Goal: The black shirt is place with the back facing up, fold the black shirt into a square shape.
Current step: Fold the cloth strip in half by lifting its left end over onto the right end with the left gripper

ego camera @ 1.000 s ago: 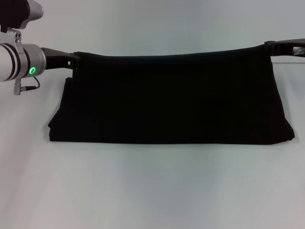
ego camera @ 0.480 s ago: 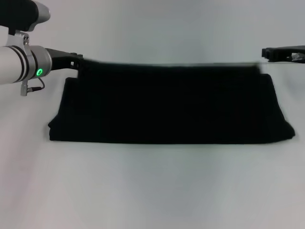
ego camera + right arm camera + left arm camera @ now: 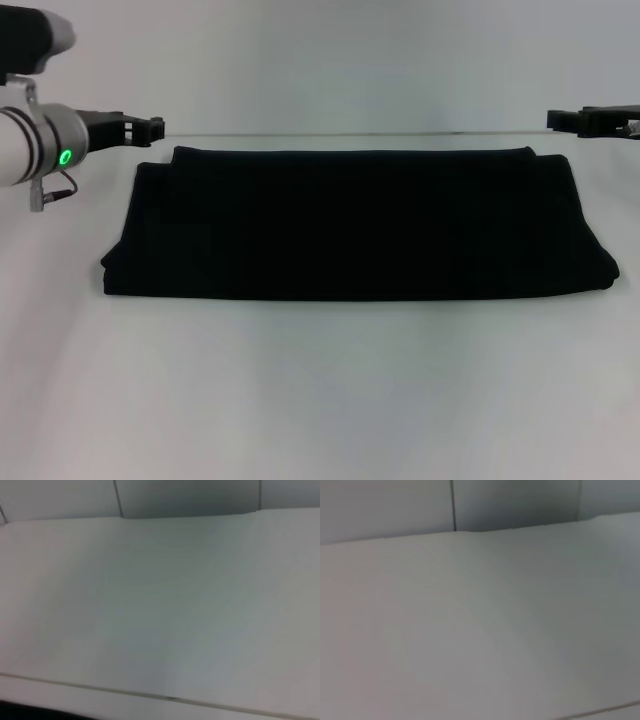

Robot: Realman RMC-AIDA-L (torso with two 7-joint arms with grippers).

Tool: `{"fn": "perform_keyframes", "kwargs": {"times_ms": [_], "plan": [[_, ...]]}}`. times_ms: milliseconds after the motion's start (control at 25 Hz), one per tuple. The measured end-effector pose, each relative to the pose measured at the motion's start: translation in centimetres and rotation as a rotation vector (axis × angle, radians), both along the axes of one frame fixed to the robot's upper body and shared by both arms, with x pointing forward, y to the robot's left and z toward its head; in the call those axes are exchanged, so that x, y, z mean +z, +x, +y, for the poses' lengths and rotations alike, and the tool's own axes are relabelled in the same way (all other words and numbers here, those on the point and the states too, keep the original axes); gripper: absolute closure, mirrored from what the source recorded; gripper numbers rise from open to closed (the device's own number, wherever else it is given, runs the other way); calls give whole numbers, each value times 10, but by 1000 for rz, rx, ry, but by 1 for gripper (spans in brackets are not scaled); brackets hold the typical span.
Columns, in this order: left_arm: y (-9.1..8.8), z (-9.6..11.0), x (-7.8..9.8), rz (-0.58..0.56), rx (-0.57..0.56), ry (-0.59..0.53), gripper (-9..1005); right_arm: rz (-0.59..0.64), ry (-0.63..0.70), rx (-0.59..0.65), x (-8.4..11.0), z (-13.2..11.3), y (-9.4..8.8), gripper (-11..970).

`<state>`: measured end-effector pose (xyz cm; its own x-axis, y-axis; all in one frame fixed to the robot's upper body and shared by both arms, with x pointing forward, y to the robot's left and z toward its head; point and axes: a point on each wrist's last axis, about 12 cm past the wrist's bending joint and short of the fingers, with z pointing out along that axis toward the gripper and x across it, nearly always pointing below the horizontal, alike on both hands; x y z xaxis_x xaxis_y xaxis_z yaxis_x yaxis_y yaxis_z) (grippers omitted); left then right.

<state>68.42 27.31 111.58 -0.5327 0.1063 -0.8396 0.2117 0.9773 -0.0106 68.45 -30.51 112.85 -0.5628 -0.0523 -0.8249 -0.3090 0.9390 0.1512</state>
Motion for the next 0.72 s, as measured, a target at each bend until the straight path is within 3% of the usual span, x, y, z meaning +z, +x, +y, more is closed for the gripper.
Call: {"fn": "perform_keyframes", "kwargs": {"times_ms": [280, 360, 480, 720], "plan": [[-32, 8, 15, 175, -197, -214, 438, 14, 192, 122, 9, -7, -26, 304], [-53, 13, 26, 275, -313, -276, 373, 21, 245, 158, 8, -8, -36, 297], [-66, 18, 29, 347, -366, -315, 238, 41, 293, 215, 4, -7, -48, 287], [-91, 32, 30, 507, -369, -468, 86, 44, 292, 326, 3, 4, -56, 269]]}}
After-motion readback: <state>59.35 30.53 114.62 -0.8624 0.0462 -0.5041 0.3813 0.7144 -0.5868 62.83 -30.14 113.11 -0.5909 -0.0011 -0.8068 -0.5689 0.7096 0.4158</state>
